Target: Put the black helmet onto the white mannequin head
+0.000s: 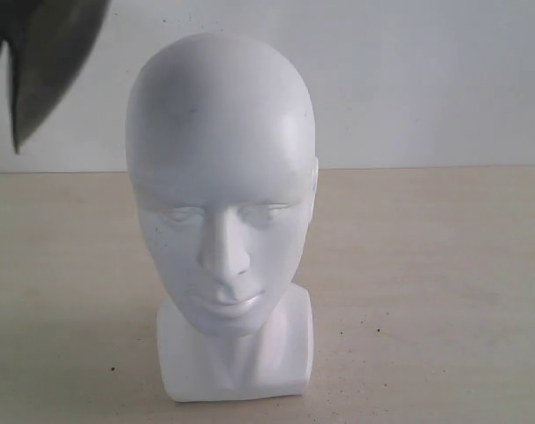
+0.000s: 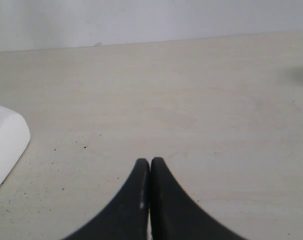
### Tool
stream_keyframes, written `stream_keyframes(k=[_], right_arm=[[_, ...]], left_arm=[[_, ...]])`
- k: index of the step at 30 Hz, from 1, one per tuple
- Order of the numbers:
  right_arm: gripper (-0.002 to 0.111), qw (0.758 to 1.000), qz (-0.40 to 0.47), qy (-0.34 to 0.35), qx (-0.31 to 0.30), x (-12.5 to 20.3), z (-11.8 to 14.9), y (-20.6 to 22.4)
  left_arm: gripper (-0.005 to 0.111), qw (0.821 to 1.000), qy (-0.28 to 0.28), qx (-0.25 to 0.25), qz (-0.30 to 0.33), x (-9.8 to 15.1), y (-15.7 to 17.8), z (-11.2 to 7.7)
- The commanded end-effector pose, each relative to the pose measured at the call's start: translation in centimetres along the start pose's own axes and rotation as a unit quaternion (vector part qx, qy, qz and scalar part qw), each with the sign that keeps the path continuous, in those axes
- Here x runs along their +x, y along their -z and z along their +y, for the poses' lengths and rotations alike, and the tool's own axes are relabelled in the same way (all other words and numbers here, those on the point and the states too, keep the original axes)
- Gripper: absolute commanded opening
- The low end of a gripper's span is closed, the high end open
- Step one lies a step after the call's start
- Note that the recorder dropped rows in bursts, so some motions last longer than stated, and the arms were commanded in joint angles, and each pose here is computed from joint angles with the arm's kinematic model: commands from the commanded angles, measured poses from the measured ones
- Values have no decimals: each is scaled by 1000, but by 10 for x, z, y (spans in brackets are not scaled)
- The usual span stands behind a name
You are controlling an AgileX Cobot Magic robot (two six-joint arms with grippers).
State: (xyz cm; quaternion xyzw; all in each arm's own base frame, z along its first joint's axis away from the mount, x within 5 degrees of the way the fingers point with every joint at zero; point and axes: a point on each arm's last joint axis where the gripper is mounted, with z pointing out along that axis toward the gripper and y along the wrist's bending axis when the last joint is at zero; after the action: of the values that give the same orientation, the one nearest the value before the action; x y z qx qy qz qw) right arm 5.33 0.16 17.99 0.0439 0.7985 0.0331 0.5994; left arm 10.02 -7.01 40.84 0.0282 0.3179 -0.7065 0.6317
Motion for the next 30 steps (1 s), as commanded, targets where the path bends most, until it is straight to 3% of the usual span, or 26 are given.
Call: stream_keyframes(k=[1, 9, 19, 26, 30], right_arm=[[0, 1000, -9, 4, 2, -1, 0, 0], [0, 1000, -9, 3, 2, -1, 0, 0], [0, 1000, -9, 4, 2, -1, 0, 0], [0, 1000, -9, 4, 2, -1, 0, 0], [0, 1000, -9, 4, 2, -1, 0, 0]], left_arm=[[4, 998, 39, 30, -25, -7, -15, 4], [4, 994, 4, 105, -16, -24, -52, -23], [4, 991, 58, 113, 35, -20, -86, -5], [4, 989, 37, 133, 50, -7, -98, -4], [4, 988, 58, 134, 57, 4, -101, 0]])
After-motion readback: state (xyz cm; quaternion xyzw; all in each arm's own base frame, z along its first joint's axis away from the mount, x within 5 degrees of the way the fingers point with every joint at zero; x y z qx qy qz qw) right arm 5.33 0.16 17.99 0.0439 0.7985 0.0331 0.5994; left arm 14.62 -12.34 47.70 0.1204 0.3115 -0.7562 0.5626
